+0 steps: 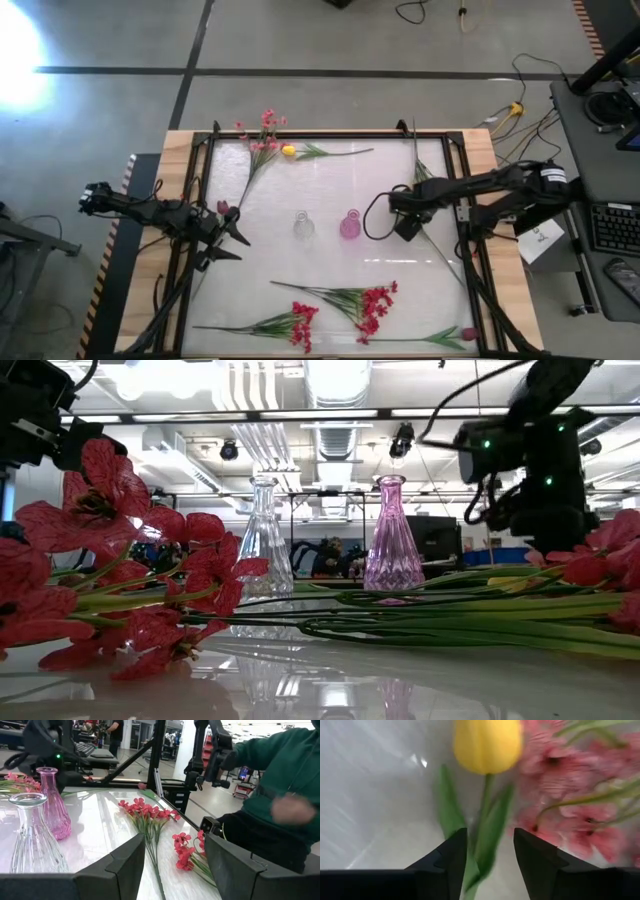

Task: Sort flowers into vase by color
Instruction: Put the bottom yellow flower into the purple vase

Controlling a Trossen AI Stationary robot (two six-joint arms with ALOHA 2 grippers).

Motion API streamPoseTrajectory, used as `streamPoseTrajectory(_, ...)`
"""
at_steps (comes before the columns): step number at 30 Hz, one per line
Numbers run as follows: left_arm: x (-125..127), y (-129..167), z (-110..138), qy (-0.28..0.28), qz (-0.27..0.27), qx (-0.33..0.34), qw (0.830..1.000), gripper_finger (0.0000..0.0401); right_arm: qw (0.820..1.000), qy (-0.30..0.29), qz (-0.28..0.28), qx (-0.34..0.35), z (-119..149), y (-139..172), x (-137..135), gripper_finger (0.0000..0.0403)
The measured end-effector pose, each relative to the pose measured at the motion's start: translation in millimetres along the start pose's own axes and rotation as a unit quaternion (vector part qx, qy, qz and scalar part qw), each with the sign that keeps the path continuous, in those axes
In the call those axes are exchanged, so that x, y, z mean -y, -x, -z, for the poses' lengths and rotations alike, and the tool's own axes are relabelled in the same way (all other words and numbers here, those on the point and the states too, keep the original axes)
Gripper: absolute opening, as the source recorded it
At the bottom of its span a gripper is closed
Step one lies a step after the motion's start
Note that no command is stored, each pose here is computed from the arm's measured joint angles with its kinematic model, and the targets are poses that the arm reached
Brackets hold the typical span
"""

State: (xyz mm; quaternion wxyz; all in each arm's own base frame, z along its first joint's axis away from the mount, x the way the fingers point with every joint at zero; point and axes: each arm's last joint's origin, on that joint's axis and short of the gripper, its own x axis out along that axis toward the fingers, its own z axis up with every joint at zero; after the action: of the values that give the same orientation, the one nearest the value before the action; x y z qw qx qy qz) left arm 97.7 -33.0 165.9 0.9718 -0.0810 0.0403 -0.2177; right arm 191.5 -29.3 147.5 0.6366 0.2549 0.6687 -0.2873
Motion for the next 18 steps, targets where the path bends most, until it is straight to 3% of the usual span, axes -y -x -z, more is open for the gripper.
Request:
streamPoseTrajectory(5, 0, 0, 0, 0.000, 0.000, 0.000, 1.000, 0.0194, 0.999, 0.028, -0.013, -0.016, -3, -9, -2, 0.0117)
streamPoseTrajectory(10, 0, 0, 0, 0.000, 0.000, 0.000, 1.000, 0.0194, 0.999, 0.042, -0.032, 0.011, -3, 0, -2, 0.0042)
streamPoseTrajectory(15, 0, 0, 0, 0.000, 0.000, 0.000, 1.000, 0.0194, 0.989, 0.050, -0.092, 0.108, -3, 47, -2, 0.0015)
streamPoseTrajectory(18, 0, 0, 0, 0.000, 0.000, 0.000, 1.000, 0.0194, 0.966, 0.060, -0.149, 0.203, -2, 92, 0, 0.0014)
